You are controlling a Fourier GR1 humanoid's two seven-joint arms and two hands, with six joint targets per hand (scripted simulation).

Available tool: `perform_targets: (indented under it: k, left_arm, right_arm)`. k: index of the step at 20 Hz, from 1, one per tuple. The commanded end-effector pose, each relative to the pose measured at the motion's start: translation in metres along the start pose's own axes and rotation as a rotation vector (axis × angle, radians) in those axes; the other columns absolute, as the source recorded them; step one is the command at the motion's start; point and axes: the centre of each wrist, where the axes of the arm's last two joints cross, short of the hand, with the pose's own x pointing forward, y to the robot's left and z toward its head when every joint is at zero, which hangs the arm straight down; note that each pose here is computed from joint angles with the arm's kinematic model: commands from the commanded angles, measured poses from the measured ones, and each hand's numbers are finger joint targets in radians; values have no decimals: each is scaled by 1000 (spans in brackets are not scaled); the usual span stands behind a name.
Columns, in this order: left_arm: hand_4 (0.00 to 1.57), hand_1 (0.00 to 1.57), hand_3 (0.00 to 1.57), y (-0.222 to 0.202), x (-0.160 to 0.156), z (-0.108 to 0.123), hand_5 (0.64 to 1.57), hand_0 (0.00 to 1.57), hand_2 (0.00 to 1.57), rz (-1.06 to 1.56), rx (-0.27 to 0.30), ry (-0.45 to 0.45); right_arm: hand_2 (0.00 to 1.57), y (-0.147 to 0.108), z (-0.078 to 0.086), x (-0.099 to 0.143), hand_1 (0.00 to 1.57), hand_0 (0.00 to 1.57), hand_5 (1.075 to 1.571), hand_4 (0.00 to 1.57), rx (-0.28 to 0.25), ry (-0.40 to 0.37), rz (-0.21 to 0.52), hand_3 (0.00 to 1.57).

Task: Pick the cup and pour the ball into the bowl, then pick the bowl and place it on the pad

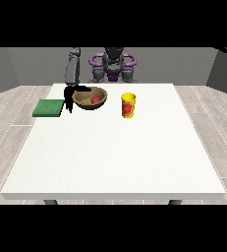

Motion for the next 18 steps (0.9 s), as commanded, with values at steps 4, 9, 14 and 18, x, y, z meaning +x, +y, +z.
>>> perform_targets:
  k: [4,9,14,18]
  left_arm:
    - [253,0,0,9,11,4,1515,0,0,14,-24,-47]
    - [545,0,0,17,37,-2,1564,0,0,14,-46,-125]
    - [683,0,0,20,11,4,1570,0,0,42,-19,-32]
    - [729,0,0,41,0,14,1569,0,0,5,41,43]
  right_arm:
    - [1571,-14,38,-37,1571,1571,1427,791,-147,204,56,1507]
    - [1571,-13,28,-28,1571,1571,1471,1089,-212,144,109,1571]
    - [1571,-30,20,-4,1571,1571,1487,1071,-232,206,150,1571]
    - [1571,-22,-12,38,1571,1571,1533,1047,-214,240,233,1571]
